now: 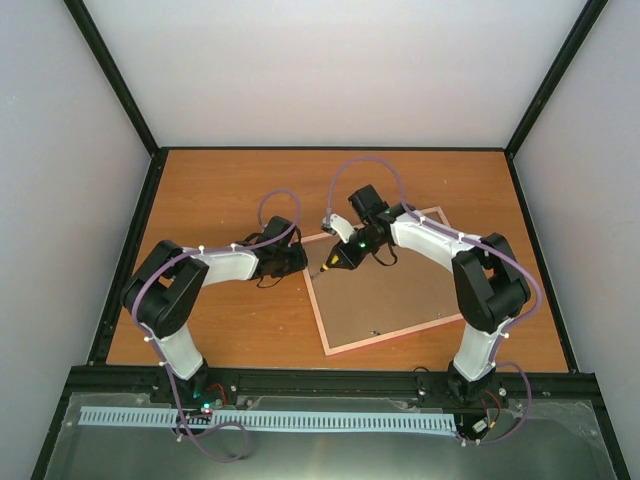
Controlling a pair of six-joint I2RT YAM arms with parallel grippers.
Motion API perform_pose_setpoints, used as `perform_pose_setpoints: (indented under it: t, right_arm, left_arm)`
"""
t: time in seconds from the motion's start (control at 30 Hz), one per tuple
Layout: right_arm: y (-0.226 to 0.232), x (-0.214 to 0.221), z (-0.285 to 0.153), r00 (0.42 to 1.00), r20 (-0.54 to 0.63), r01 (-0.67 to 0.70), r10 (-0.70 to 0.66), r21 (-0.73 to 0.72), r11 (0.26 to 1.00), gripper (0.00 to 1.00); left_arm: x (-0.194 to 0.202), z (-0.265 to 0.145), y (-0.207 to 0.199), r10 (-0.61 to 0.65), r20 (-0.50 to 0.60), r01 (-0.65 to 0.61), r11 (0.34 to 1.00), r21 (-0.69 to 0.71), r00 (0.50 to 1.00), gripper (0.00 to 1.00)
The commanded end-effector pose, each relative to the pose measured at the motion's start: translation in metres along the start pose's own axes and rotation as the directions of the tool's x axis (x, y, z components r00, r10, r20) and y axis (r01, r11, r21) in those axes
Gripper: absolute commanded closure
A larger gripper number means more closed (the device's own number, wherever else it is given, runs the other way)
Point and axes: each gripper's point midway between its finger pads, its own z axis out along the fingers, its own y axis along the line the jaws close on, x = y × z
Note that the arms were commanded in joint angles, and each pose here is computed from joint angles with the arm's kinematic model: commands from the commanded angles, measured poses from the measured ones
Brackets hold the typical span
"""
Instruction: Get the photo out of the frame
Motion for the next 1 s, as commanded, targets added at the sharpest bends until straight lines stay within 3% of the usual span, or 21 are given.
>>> perform_pose_setpoints:
  t: [0.0, 0.2, 0.33, 0.5, 0.63, 0.7, 0.8, 0.83, 0.97]
  right_arm:
    - [-0.027, -0.004, 0.002, 0.999, 0.005, -0.032, 0.032, 0.148, 0.988, 0.97]
    - [-0.031, 0.0, 0.003, 0.999, -0.013, -0.049, 0.052, 0.165, 0.985, 0.97]
    - [-0.057, 0.006, -0.024, 0.994, -0.03, -0.087, 0.105, 0.363, 0.928, 0.97]
    - [-0.075, 0.012, -0.09, 0.976, 0.109, -0.214, 0.186, 0.378, 0.901, 0.97]
    - [-0.086, 0.028, -0.128, 0.956, 0.188, -0.281, 0.226, 0.352, 0.893, 0.97]
    - [-0.096, 0.039, -0.149, 0.94, 0.241, -0.32, 0.244, 0.365, 0.874, 0.97]
    - [-0.107, 0.058, -0.175, 0.921, 0.293, -0.361, 0.258, 0.39, 0.847, 0.97]
    - [-0.108, 0.063, -0.184, 0.913, 0.316, -0.374, 0.257, 0.397, 0.838, 0.97]
    - [-0.111, 0.08, -0.209, 0.892, 0.377, -0.406, 0.25, 0.425, 0.809, 0.97]
  left_arm:
    - [0.031, 0.004, 0.023, 0.008, -0.111, -0.015, 0.998, -0.059, 0.994, 0.99]
    - [0.031, 0.004, 0.023, 0.007, -0.108, -0.014, 0.998, -0.062, 0.994, 0.99]
    - [0.032, 0.004, 0.025, 0.015, -0.112, -0.023, 0.997, -0.069, 0.994, 0.99]
    - [0.019, 0.0, 0.027, 0.057, -0.095, -0.069, 0.99, -0.121, 0.994, 0.99]
    - [-0.018, -0.005, 0.023, 0.092, -0.039, -0.096, 0.984, -0.148, 0.995, 0.99]
    - [-0.044, -0.01, 0.025, 0.097, 0.0, -0.096, 0.982, -0.165, 0.995, 0.88]
    - [-0.078, -0.026, 0.029, 0.106, 0.047, -0.093, 0.972, -0.215, 0.993, 0.49]
    - [-0.085, -0.031, 0.028, 0.117, 0.057, -0.1, 0.967, -0.235, 0.992, 0.43]
    - [-0.082, -0.049, 0.02, 0.112, 0.036, -0.101, 0.969, -0.228, 0.993, 0.34]
